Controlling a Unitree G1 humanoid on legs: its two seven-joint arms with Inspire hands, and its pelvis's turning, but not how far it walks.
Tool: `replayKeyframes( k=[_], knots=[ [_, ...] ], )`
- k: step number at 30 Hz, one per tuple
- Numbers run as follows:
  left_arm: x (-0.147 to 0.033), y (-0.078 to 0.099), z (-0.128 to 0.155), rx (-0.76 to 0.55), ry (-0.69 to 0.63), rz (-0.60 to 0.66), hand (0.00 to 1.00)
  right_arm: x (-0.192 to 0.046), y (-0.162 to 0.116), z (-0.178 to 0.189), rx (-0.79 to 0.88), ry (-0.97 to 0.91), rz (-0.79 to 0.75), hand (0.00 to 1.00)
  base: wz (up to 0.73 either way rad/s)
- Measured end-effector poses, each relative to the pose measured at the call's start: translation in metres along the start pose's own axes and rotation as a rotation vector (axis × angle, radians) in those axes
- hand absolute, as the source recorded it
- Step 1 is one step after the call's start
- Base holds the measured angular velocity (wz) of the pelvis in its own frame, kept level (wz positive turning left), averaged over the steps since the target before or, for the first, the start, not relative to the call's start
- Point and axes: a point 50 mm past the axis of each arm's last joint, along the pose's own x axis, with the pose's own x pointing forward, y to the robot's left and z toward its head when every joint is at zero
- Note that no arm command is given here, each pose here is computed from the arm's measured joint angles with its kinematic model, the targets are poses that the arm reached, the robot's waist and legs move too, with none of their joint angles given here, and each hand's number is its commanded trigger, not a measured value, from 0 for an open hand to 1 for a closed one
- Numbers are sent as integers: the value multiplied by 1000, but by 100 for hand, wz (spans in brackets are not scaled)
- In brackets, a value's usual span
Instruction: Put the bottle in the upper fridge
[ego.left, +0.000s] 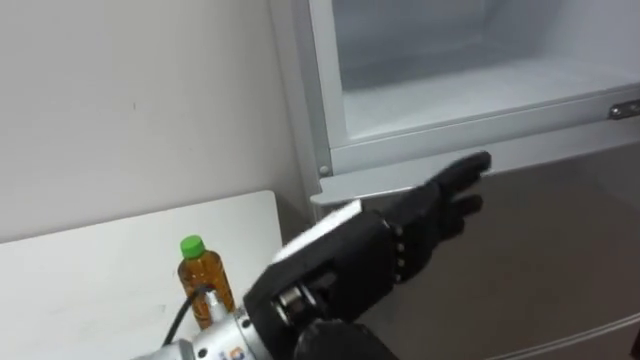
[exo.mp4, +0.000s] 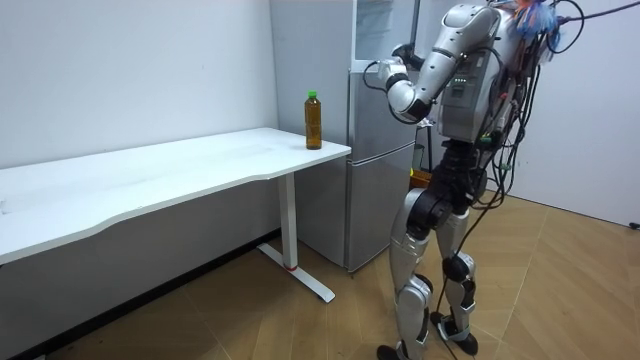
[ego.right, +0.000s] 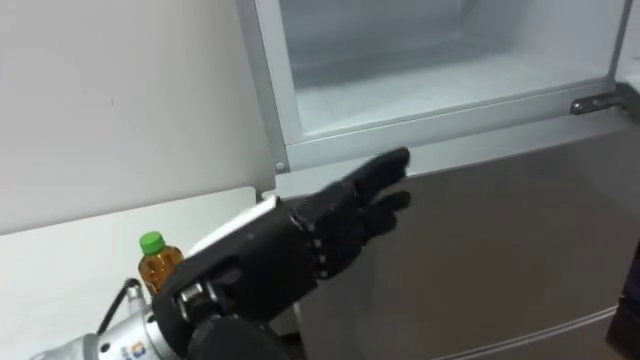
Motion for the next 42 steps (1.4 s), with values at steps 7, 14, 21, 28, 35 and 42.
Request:
replayKeyframes(
  k=[7,14,21,28,35,42],
  knots=[
    [-24,28,41,198,-140,285,0,-3,-2,-19,75,12,-37,0,0],
    [-69,53,61,412,-174,674,0,-4,-3,-29,139,-10,-73,0,1],
    [-120,64,59,503,-100,1023,0,-8,-8,-37,174,-11,-96,0,8],
    [-174,69,17,398,83,1373,0,-10,-10,-42,200,-10,-119,0,5],
    [-234,55,-34,263,378,1596,0,-11,-11,-45,216,6,-118,0,3],
    [-313,-10,-121,-119,850,1809,0,-12,-14,-47,228,6,-129,0,-1]
  ],
)
